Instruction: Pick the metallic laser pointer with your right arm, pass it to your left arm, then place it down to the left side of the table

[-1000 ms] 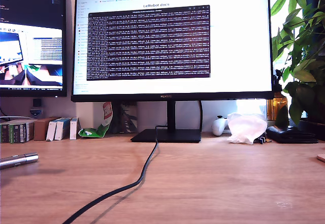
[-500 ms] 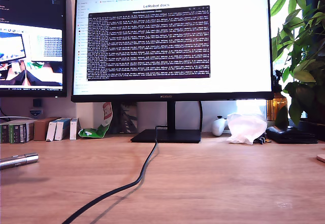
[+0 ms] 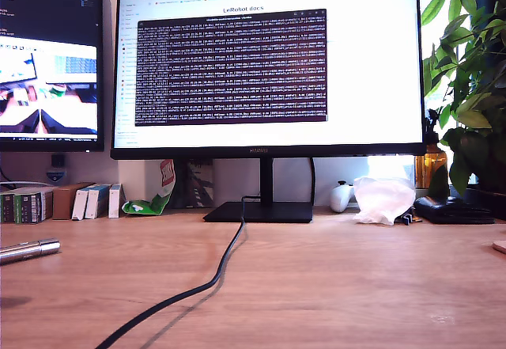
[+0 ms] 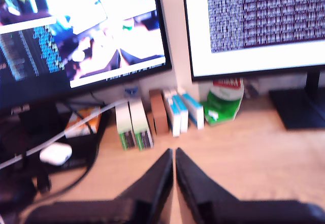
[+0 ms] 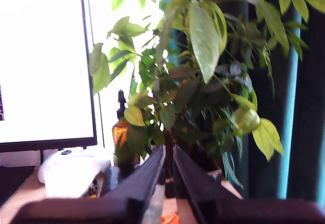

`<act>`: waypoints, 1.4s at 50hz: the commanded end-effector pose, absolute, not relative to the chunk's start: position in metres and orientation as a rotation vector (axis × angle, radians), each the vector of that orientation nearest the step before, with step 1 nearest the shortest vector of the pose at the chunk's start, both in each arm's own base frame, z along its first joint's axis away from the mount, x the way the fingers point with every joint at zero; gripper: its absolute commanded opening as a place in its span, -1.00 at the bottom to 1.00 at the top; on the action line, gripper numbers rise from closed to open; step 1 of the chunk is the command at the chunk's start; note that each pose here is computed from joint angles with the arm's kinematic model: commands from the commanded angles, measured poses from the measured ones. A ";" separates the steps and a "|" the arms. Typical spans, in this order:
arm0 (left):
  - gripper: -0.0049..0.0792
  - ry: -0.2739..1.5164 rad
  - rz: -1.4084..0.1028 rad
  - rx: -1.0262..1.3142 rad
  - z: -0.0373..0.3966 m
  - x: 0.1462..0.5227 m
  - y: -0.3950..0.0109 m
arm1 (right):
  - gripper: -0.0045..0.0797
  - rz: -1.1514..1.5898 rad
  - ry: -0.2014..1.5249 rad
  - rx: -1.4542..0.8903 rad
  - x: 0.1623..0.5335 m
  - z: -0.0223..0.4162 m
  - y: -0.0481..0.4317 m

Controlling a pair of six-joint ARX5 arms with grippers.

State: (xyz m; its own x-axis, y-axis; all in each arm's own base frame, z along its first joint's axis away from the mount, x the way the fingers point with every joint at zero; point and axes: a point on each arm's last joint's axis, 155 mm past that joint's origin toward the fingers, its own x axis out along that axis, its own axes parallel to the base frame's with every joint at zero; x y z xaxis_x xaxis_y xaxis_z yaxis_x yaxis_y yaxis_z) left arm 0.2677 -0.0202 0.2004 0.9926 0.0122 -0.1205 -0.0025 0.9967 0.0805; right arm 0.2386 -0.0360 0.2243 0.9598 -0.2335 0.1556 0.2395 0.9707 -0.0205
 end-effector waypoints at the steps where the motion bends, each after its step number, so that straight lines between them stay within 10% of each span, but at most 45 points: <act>1: -0.94 0.163 0.006 0.096 0.176 0.267 -0.020 | -0.77 -0.222 -0.122 -0.054 0.242 0.212 -0.032; 70: -0.94 0.279 -0.042 0.014 0.096 0.239 -0.028 | -0.77 -0.112 0.168 -0.083 0.247 0.123 -0.013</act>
